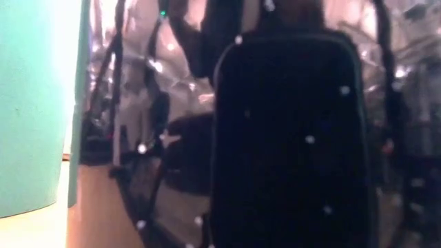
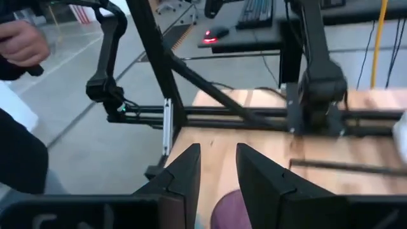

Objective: Stack small to large cups/mugs on shelf
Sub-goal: Put the purple transparent glass on the shelf

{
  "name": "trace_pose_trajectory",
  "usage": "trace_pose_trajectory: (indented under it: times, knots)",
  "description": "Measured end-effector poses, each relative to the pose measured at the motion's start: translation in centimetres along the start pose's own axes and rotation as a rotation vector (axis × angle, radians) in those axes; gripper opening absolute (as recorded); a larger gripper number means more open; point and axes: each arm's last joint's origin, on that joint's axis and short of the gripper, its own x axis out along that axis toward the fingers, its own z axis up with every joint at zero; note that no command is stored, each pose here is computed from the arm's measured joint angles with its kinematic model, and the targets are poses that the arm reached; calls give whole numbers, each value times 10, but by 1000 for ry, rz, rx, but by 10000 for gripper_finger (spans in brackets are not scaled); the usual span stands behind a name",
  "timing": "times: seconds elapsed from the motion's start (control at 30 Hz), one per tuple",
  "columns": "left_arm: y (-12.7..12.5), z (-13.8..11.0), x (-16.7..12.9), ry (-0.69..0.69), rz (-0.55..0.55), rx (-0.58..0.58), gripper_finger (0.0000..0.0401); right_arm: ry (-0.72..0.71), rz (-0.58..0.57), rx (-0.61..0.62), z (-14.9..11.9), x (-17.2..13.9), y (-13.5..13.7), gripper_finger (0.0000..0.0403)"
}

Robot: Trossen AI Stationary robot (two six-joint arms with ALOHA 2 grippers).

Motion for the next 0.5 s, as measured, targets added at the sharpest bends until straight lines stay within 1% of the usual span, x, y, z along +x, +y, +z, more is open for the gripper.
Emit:
trace_pose_trajectory:
  times: [0.1, 0.17, 0.23, 0.33, 0.5]
  knots:
    - [0, 0, 0, 0, 0, 1, 35, 30, -13, -40, 15, 4, -3, 107]
    - [0, 0, 0, 0, 1, 1, 33, 104, -29, -44, 15, 11, -9, 107]
    - [0, 0, 0, 0, 0, 1, 31, 203, -47, -36, 9, 17, -15, 107]
    - [0, 0, 0, 2, 0, 0, 28, 292, -69, -13, -1, 28, -26, 107]
    - [0, -1, 0, 7, 0, -1, 33, 323, -79, 4, -11, 42, -33, 107]
